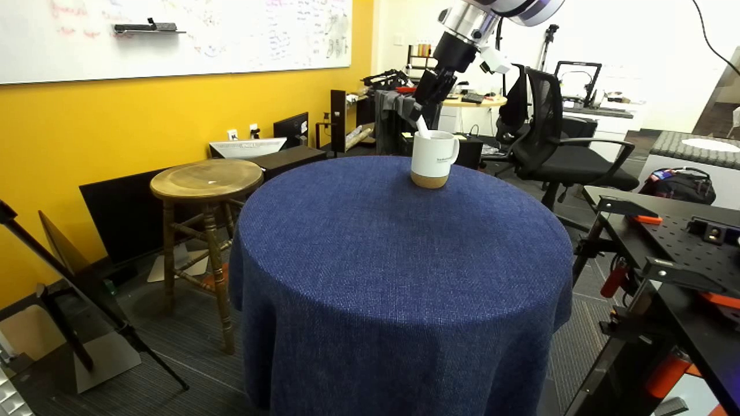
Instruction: Take the marker out of the cup and put it on the table
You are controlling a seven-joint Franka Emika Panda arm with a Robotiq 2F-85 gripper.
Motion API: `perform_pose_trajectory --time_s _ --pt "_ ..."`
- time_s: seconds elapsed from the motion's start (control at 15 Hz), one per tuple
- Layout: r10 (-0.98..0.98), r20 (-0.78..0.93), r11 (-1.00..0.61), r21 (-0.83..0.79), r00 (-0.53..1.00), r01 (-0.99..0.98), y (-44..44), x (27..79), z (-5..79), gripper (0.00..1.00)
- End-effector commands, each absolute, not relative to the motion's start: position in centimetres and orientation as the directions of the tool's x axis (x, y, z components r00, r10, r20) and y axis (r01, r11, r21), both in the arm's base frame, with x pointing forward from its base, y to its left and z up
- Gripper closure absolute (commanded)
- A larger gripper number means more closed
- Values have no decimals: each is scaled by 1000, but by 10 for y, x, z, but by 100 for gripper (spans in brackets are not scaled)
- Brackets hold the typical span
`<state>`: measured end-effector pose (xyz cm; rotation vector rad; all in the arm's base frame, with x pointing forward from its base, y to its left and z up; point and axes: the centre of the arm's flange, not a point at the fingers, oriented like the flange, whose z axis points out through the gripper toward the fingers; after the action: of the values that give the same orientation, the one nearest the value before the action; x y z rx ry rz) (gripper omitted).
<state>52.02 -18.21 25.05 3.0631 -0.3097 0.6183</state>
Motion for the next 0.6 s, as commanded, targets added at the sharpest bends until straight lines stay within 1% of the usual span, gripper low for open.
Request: perform_pose_trajectory --time_s 0.0,0.07,0.2,0.27,0.53 --pt "-195 365 -981 -55 911 -187 -184 527 251 47" --pt "-195 363 -981 -56 911 -187 -184 527 251 52" --pt "-195 361 -981 -57 912 -187 -184 527 251 51" --pt "-194 361 -981 -56 912 -187 -184 528 251 49" --pt "-190 356 -982 -53 915 -183 -183 528 249 56"
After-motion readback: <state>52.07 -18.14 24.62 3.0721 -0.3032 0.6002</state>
